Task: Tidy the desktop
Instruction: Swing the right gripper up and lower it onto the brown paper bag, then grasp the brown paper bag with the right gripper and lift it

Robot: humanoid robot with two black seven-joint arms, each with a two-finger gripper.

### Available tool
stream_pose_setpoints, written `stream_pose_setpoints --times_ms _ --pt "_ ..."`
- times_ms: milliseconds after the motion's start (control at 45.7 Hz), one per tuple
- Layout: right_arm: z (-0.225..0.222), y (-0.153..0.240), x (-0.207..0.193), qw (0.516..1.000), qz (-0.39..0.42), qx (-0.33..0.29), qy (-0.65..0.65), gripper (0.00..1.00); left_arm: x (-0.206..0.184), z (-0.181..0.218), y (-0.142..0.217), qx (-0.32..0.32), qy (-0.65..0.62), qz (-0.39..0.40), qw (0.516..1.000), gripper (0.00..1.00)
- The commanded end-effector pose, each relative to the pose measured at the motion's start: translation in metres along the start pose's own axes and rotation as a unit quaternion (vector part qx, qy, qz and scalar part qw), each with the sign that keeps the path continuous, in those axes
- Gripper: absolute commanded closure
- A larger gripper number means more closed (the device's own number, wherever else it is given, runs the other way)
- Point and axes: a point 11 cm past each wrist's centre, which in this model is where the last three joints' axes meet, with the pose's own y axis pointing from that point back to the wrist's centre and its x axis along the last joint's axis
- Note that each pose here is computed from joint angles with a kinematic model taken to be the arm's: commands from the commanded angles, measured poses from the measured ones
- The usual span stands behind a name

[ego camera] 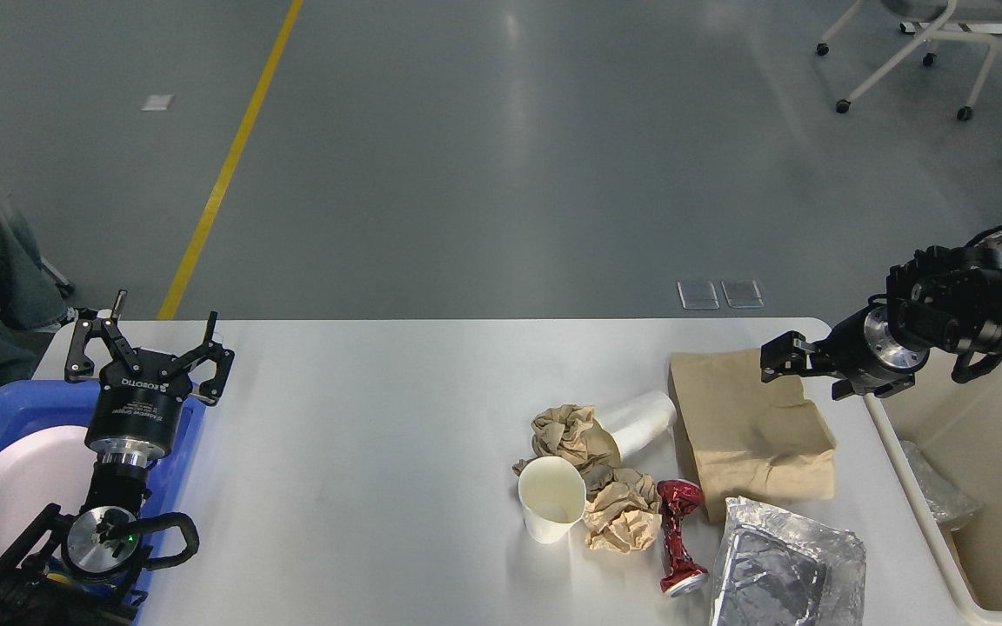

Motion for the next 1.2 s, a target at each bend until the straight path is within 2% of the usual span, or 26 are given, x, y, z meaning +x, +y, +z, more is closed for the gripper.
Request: stream_pose_setpoints --times_ms 0,153,328,438,482,526,547,701,942,1182 --pt "0.003 -0.017 -0.015 1.000 -0.004 -0.002 0.006 0.04 0.000 0.000 0.000 0.000 0.000 0.000 1.000 0.04" --pt "0.001 -0.051 -0.045 0.999 0.003 -0.011 0.041 0.04 0.000 0.000 0.000 0.000 0.000 0.000 1.000 0.04" --pt "-0.002 -0.073 -0.072 0.998 -0.003 -0.012 0.055 0.02 0.000 0.000 0.000 0.000 0.000 0.000 1.000 0.04" --pt "-0.002 -0.076 -0.072 0.998 0.024 -0.009 0.060 0.02 0.000 0.000 0.000 0.000 0.000 0.000 1.000 0.04" --pt "-0.002 -0.077 -0.073 0.998 0.031 -0.007 0.060 0.05 0.000 0.000 0.000 0.000 0.000 0.000 1.000 0.04" --pt "-0.003 -0.077 -0.073 0.997 0.040 -0.006 0.058 0.16 0.000 0.000 0.000 0.000 0.000 0.000 1.000 0.04" --pt "-0.003 -0.076 -0.072 0.997 0.043 -0.005 0.057 0.24 0.000 0.000 0.000 0.000 0.000 0.000 1.000 0.04" --pt "0.001 -0.076 -0.079 0.998 0.029 -0.009 0.051 1.00 0.000 0.000 0.000 0.000 0.000 0.000 1.000 0.04" --pt "-0.001 -0.076 -0.081 0.999 0.031 -0.006 0.033 1.00 0.000 0.000 0.000 0.000 0.000 0.000 1.000 0.04" --pt "0.003 -0.072 -0.072 0.996 0.065 0.010 -0.063 1.00 0.000 0.000 0.000 0.000 0.000 0.000 1.000 0.04"
